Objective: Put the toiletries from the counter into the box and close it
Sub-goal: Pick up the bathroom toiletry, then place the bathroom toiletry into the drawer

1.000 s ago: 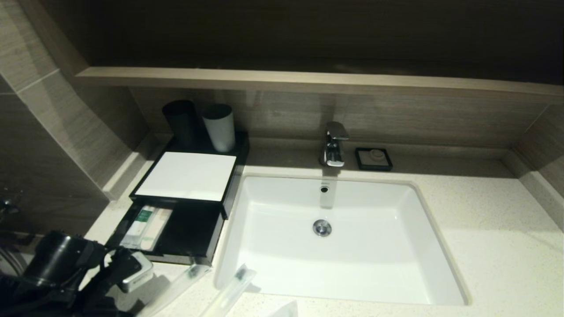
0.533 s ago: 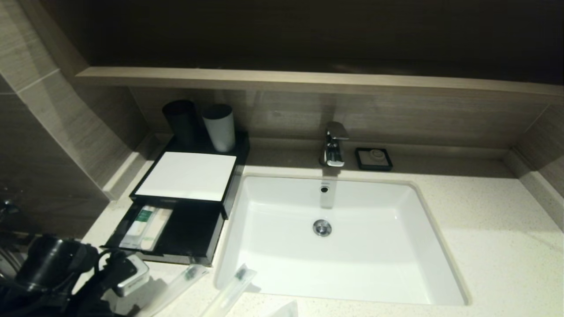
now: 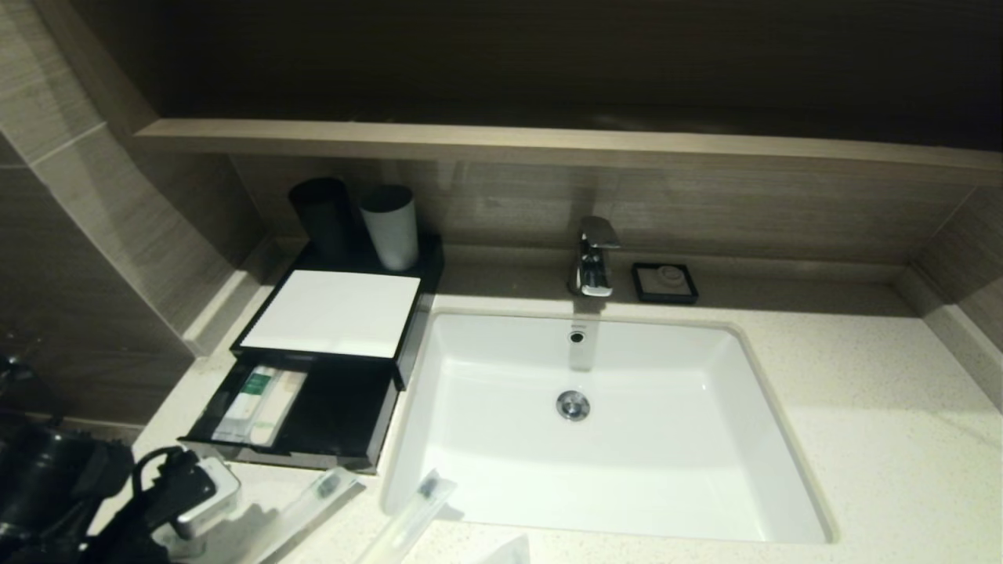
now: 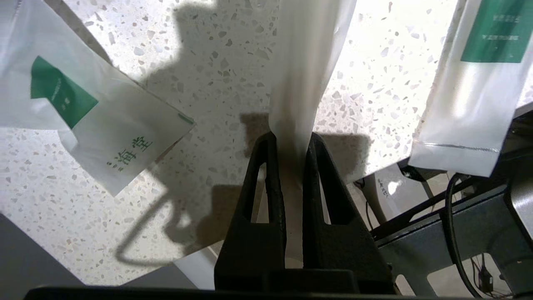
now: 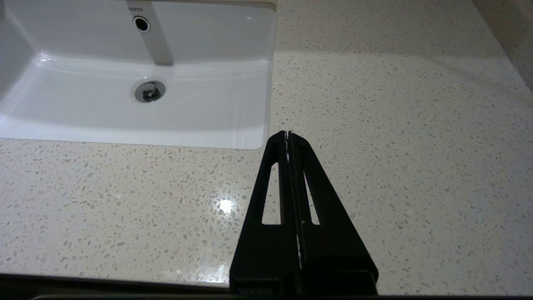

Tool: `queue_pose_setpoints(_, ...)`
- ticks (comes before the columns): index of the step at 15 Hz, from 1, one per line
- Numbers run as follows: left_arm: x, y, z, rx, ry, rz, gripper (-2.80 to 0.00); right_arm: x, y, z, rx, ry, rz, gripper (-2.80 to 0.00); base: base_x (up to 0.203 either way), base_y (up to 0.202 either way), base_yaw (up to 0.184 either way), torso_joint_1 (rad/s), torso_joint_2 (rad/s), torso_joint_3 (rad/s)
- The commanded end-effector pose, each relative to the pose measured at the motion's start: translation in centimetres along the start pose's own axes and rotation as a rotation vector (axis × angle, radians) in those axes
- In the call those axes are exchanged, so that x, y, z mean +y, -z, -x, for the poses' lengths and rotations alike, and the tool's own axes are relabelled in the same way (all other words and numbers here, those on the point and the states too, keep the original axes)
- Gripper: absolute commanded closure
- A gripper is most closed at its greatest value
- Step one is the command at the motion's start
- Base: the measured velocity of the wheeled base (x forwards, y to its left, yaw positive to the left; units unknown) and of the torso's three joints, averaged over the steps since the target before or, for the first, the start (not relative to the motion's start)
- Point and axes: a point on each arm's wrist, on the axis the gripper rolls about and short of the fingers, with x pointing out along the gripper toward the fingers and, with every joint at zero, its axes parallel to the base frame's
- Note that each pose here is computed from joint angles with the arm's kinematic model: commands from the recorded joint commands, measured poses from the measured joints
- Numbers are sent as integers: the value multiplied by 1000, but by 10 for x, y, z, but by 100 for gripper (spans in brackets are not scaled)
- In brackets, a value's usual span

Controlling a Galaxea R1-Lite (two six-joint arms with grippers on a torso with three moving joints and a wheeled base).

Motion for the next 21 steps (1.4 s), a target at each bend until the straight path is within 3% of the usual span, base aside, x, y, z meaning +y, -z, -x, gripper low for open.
queue_pose_setpoints(1,-1,0,17,-50,-24,-7,0,0,0,0,1,0,0,0,0,0,0,0,0,0)
queue_pose_setpoints(7,2,-13,50,-90,-43,-2,0,0,0,0,1,0,0,0,0,0,0,0,0,0)
queue_pose_setpoints(10,8,-27,64,-86,-43,42,0,0,0,0,1,0,0,0,0,0,0,0,0,0)
queue_pose_setpoints(15,20,-57,85,-29,-13,263,0,0,0,0,1,-2,0,0,0,0,0,0,0,0)
queue_pose_setpoints(18,27,-72,89,67,16,372,0,0,0,0,1,0,0,0,0,0,0,0,0,0)
queue_pose_setpoints(21,33,-82,82,199,46,446,0,0,0,0,1,0,0,0,0,0,0,0,0,0)
